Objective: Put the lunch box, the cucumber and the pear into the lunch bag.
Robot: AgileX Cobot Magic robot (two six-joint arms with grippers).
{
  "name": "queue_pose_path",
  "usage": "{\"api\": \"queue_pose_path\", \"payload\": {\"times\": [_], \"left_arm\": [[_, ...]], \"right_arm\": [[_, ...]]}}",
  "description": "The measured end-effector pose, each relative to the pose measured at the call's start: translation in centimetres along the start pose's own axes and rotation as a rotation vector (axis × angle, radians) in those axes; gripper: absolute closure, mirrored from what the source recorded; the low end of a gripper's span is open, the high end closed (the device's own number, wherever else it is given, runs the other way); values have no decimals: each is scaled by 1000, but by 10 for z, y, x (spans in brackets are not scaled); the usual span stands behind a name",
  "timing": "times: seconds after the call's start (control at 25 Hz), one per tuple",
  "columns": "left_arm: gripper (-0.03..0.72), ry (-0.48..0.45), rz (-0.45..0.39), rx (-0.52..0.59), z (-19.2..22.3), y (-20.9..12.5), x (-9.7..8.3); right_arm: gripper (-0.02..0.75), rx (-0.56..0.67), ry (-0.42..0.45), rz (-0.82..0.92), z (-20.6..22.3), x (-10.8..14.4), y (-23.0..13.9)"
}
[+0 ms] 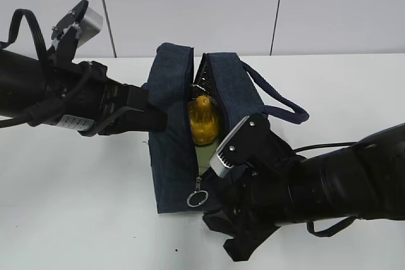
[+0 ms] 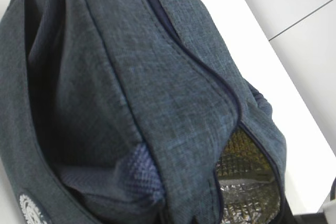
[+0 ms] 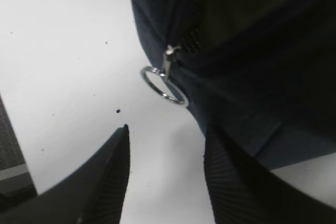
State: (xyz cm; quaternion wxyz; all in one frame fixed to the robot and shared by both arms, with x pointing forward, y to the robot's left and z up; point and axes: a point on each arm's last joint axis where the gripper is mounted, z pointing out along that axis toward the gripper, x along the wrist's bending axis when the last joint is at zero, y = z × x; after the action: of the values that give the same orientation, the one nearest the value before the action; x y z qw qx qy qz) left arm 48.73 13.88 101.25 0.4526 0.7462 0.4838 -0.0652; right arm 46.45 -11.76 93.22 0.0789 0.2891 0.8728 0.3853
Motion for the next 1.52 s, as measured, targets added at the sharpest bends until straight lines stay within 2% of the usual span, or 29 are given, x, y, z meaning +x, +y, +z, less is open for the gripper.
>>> {"api": "queue_pose_path", "payload": {"times": [0.12,0.52,0.84,1.28,1.52], "left_arm": [[702,0,0,0,0,0,0],[702,12,0,-8,0,1,1],[702,13,0,-8,0,1,1],[702,12,-2,-10,0,1,1],[702,1,-14,-12,0,1,0]], "right_arm": [[367,5,-29,-54,0,-3,2],[365,12,-32,-138,13,-10,9],[364,1,19,-173,19,-7,9],[363,-23,23,-182,19,-8,15],[305,-31,25,-185,19,-8,18]]}}
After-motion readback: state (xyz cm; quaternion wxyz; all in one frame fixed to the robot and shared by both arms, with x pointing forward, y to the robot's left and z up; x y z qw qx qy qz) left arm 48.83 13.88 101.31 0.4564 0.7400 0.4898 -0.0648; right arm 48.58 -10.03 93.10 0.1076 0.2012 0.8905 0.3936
